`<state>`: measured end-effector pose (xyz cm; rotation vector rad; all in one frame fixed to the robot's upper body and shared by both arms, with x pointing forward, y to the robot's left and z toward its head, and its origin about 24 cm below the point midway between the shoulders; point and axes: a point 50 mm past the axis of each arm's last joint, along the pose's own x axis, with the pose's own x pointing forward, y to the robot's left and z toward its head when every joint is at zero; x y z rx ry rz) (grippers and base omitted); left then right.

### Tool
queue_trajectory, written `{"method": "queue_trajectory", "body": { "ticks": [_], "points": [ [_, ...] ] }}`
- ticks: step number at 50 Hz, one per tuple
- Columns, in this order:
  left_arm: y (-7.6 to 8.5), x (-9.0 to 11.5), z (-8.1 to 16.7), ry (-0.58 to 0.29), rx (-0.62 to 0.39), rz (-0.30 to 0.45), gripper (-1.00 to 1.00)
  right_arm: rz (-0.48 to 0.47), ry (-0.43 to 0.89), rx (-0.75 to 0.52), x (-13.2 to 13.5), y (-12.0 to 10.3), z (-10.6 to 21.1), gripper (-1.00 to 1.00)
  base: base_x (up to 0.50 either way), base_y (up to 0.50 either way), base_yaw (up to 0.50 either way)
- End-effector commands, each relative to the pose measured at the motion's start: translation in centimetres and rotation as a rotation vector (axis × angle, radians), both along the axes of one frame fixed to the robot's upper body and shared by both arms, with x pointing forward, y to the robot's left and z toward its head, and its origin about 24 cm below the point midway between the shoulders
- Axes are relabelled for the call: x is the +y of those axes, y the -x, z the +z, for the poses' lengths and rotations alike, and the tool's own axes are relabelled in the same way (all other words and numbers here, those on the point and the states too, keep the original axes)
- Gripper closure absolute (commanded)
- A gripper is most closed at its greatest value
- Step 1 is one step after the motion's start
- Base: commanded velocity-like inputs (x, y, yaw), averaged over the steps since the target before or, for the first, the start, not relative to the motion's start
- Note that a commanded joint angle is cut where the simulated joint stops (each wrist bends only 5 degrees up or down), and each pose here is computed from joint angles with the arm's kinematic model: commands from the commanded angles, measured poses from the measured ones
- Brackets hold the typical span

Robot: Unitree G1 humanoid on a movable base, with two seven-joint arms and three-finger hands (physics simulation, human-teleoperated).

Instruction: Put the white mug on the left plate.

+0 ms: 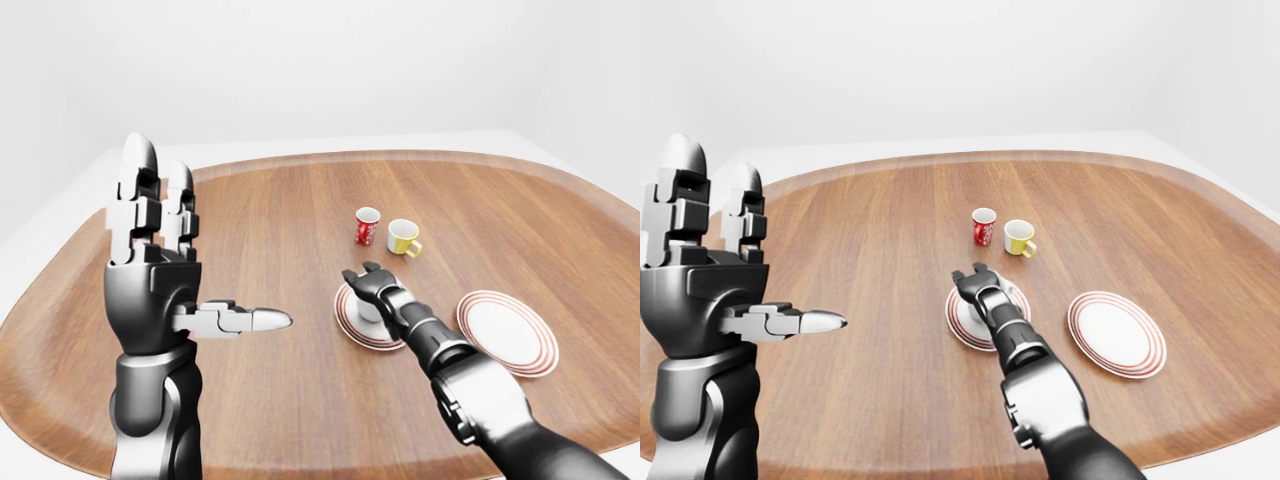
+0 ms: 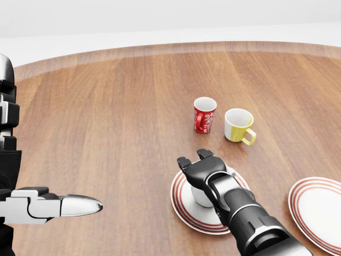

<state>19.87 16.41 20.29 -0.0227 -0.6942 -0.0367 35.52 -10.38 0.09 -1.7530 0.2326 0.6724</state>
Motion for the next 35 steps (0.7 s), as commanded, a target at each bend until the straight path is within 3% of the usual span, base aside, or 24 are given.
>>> {"method": "queue_trajectory", "body": {
  "ticks": [1,8,35],
  "points": [
    [0.0,0.0,0.0,0.001,-0.001,-0.001,-1.00,0.015,0.038,-0.004,-0.1,-0.5,0.8,-1.00,0.00,0.00,0.00],
    [0.0,-0.1,0.1,0.000,-0.006,-0.002,-1.00,0.040,0.098,-0.067,-0.4,-1.4,2.4,-1.00,0.00,0.00,0.00],
    [0.1,-0.1,0.2,0.000,-0.010,-0.003,-1.00,-0.008,-0.004,-0.119,-0.4,-1.9,4.6,-1.00,0.00,0.00,0.00]
  ]
}}
